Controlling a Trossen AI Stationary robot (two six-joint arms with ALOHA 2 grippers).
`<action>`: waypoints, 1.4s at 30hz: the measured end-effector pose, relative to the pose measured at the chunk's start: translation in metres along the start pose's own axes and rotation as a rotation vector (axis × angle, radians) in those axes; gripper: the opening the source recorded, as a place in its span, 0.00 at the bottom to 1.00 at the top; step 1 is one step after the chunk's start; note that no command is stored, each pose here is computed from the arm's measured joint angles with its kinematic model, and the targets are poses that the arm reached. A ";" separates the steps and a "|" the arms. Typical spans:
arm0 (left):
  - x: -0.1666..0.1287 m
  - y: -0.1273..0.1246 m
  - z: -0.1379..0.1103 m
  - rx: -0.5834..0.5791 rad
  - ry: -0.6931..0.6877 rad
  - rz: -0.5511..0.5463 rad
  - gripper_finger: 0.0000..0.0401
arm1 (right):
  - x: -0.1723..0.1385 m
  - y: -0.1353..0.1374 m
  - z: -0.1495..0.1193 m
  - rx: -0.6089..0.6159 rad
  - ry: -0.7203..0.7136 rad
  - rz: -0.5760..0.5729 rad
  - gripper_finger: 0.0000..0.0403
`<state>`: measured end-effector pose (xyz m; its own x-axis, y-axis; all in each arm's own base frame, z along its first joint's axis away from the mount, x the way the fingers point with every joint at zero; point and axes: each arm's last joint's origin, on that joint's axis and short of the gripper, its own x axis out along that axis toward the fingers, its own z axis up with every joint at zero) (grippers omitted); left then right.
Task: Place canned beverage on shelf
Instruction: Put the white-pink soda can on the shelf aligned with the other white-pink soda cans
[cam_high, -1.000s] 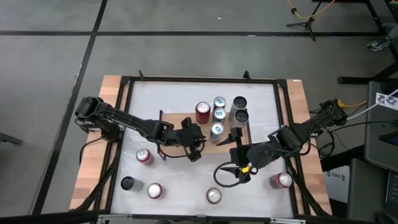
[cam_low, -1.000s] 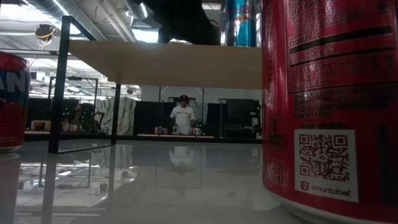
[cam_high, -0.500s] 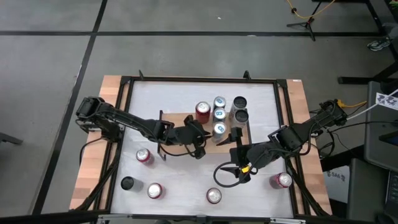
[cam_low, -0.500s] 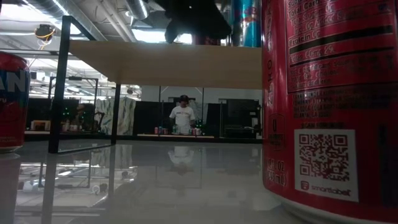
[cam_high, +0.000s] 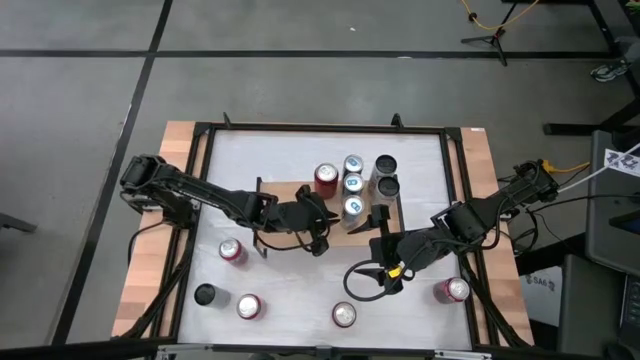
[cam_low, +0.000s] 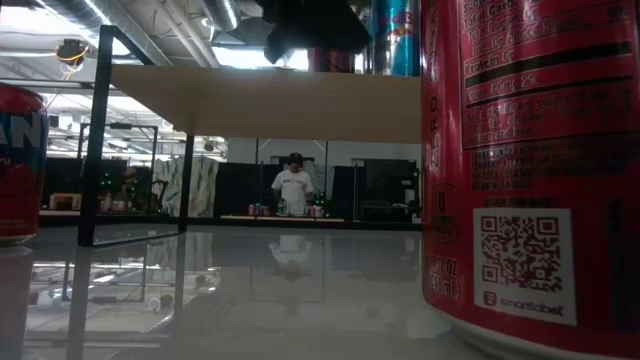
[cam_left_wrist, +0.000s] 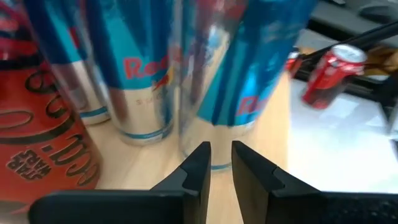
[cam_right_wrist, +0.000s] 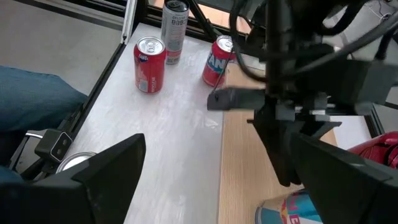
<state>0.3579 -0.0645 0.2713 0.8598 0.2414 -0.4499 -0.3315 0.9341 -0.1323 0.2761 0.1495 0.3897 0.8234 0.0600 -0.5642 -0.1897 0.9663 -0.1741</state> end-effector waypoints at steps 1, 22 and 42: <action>-0.004 0.000 0.002 0.000 0.002 -0.013 0.14 | 0.000 0.000 0.000 0.000 0.000 0.000 0.96; -0.060 -0.030 0.008 -0.047 0.149 -0.500 0.14 | 0.000 0.000 0.000 0.000 0.000 0.000 0.96; -0.058 -0.023 -0.003 -0.012 0.229 -0.368 0.34 | 0.000 0.000 0.000 0.000 0.000 0.000 0.96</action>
<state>0.3141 -0.1011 0.2980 0.8139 -0.1732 -0.5546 -0.0241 0.9436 -0.3302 0.2761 0.1495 0.3898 0.8234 0.0601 -0.5642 -0.1897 0.9663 -0.1740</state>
